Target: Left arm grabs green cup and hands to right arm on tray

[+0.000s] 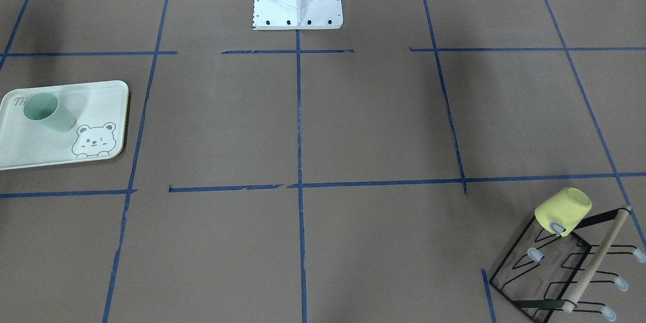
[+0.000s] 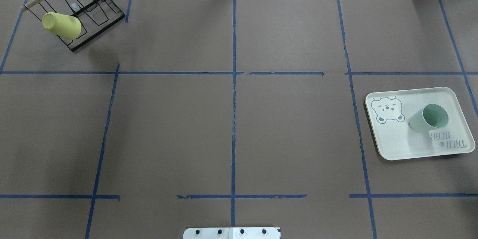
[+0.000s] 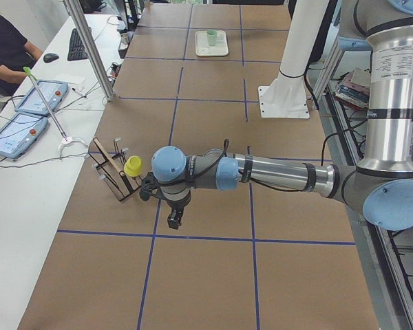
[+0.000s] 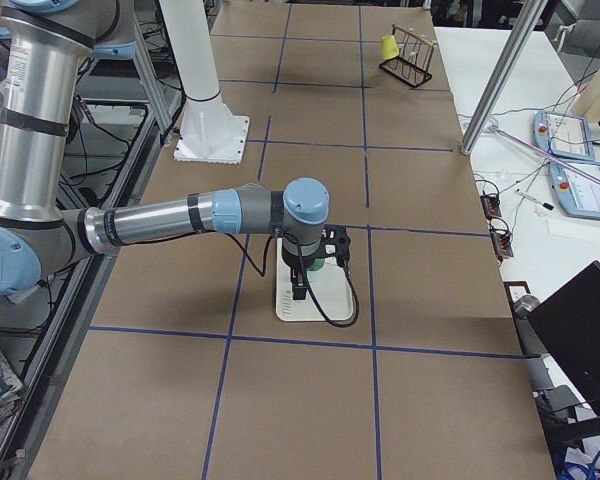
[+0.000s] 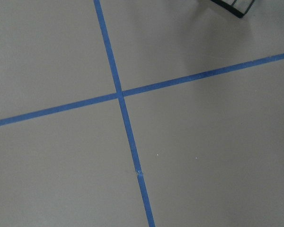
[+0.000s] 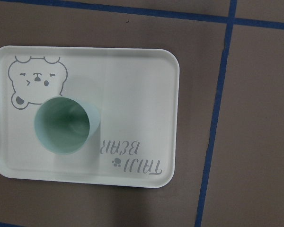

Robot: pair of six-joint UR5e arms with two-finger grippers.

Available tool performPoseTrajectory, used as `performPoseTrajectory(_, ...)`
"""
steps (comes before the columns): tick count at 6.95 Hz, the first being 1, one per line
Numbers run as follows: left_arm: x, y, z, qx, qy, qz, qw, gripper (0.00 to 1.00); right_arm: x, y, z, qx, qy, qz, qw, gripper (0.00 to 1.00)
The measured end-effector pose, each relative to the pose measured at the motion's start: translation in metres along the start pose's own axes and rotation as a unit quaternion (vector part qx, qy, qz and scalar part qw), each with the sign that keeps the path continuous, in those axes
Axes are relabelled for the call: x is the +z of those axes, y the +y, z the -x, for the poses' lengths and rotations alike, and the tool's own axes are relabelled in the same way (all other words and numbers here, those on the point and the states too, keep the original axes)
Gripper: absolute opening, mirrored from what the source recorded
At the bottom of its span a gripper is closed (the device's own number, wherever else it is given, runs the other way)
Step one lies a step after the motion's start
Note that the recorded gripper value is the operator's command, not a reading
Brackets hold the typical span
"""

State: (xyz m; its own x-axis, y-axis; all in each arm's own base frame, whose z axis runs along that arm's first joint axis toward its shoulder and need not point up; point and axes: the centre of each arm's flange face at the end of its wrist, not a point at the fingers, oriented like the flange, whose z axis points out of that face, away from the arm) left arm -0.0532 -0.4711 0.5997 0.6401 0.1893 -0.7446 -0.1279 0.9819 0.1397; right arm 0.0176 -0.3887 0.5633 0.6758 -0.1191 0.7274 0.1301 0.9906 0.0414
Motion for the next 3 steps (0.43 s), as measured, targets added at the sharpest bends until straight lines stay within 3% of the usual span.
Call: performPoseTrajectory(3, -0.006, 0.015, -0.010, -0.019, 0.002, 0.015, 0.9997, 1.00, 0.006, 0.003, -0.002, 0.006, -0.008, 0.006, 0.9999, 1.00)
